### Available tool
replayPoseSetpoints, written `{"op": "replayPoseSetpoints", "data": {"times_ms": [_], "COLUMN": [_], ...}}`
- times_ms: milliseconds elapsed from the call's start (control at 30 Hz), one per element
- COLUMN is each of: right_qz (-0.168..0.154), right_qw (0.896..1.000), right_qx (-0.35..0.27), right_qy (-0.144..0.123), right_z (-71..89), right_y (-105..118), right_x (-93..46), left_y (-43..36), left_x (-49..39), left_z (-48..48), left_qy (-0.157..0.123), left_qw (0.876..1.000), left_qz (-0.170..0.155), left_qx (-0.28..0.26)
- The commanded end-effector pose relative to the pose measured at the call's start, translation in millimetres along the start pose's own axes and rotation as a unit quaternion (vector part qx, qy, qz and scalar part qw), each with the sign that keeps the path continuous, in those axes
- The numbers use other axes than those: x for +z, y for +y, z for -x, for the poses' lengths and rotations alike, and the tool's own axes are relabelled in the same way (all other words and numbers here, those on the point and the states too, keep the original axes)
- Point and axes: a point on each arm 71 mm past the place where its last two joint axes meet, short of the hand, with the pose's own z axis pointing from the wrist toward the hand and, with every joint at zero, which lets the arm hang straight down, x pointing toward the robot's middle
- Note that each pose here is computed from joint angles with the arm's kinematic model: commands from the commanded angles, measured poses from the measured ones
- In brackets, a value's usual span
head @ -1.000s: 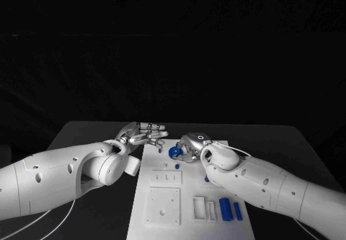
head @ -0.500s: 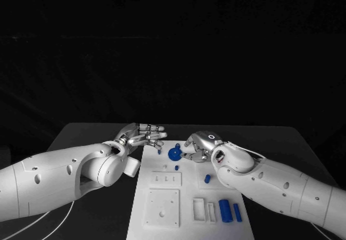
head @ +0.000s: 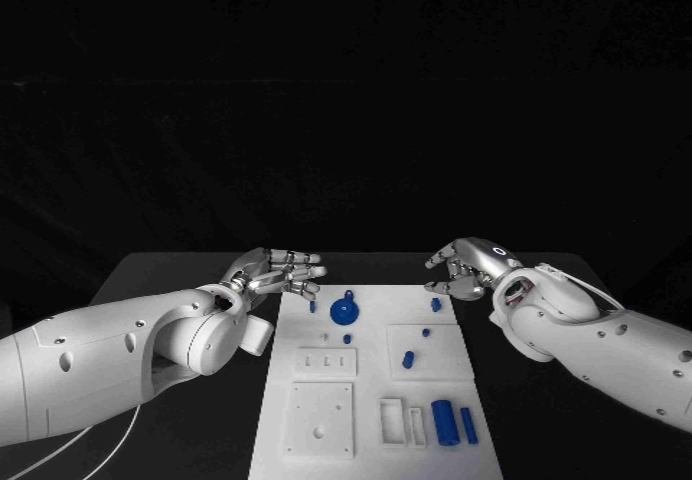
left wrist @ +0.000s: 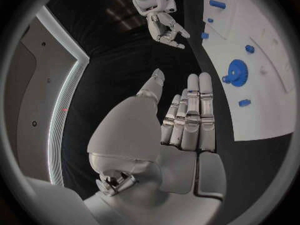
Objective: Assemble the parts on the task board
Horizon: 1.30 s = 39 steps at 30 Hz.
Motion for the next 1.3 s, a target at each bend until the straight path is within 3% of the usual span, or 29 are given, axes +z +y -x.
{"op": "replayPoseSetpoints", "data": {"times_ms": [33, 267, 500, 1033, 1300], "right_qz": [0.015, -0.010, -0.023, -0.037, -0.036], "right_qw": [0.998, 0.998, 0.997, 0.992, 0.991], "right_qx": [0.044, 0.045, 0.049, 0.059, 0.062], "right_qy": [0.032, 0.046, 0.061, 0.104, 0.111], "right_z": [-0.3, 3.3, -3.6, -37.1, -44.1], "right_y": [-11.7, -43.5, -56.2, -61.3, -60.1], "right_x": [-3.7, -8.8, -8.4, -6.2, -6.4], "left_y": [-2.1, -1.6, -1.3, -0.4, -0.2], "left_x": [0.1, 0.0, 0.6, 2.0, 2.0], "left_z": [-0.3, 2.0, 3.4, 4.1, 4.7], "left_qy": [0.006, 0.006, 0.005, 0.007, 0.007], "left_qw": [1.000, 1.000, 1.000, 1.000, 1.000], "left_qz": [-0.008, -0.009, -0.009, -0.009, -0.009], "left_qx": [0.001, 0.004, 0.006, 0.010, 0.010]}}
